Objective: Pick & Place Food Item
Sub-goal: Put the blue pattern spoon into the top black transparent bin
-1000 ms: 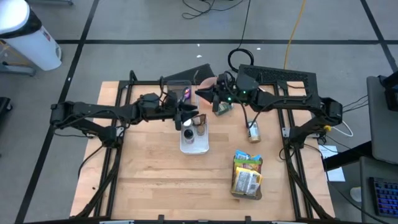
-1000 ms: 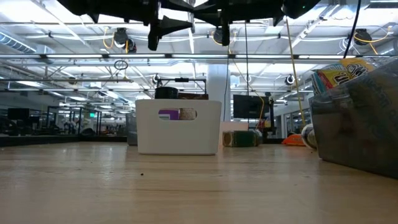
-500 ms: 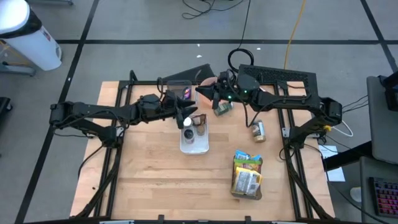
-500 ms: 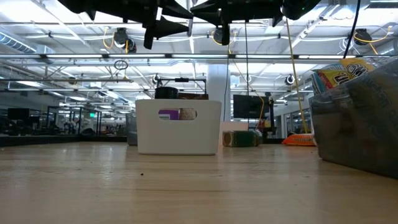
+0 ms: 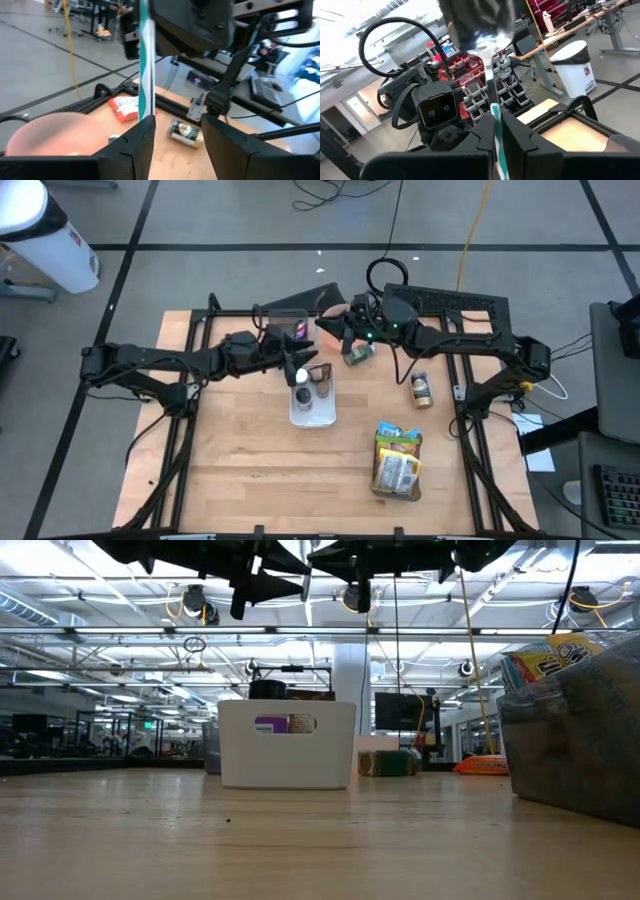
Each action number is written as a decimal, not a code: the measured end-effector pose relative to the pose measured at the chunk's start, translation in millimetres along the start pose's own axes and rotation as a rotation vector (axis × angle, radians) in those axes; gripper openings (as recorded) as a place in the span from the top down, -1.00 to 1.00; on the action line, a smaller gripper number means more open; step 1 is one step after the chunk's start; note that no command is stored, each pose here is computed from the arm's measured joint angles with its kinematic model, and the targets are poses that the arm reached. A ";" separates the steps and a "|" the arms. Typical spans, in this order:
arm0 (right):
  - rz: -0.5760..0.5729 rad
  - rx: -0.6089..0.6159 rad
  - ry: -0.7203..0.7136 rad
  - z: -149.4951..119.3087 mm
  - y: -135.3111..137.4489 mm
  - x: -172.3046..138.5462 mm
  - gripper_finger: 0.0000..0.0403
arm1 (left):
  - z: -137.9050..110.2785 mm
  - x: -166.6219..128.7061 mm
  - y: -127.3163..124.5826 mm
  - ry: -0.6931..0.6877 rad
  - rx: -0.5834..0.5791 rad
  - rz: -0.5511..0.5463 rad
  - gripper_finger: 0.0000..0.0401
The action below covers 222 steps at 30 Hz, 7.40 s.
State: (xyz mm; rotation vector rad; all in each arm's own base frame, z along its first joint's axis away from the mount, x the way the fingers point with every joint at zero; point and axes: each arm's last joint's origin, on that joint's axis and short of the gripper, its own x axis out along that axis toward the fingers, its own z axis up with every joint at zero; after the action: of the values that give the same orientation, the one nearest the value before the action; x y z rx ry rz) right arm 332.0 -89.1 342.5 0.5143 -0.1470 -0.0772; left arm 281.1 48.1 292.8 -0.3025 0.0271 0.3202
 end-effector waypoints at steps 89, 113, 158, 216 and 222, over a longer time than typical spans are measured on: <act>0.088 -0.106 -0.080 11.7 5.0 -2.2 0.41 | 56.6 16.0 -20.8 0.199 0.025 -0.097 0.80; 0.257 -0.106 -0.053 50.1 -5.2 -29.6 -0.12 | 65.2 -11.5 -1.0 0.441 -0.145 -0.396 0.80; 0.193 -0.165 -0.005 43.2 -9.7 -27.9 0.98 | 51.5 2.7 1.2 0.527 -0.233 -0.411 0.52; -0.334 -0.067 -0.133 38.2 -29.1 -28.5 1.00 | 104.7 68.2 -19.8 0.600 0.477 0.497 0.12; -0.333 -0.048 -0.141 38.5 -28.9 -28.4 1.00 | 104.1 67.4 -18.2 0.606 0.445 0.509 0.36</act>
State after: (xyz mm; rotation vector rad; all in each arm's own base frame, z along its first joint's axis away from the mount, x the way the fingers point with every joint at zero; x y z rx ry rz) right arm 296.8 -129.7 357.9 0.4817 -0.1959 -0.4422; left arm 348.6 83.2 392.5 0.0666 0.7720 0.7033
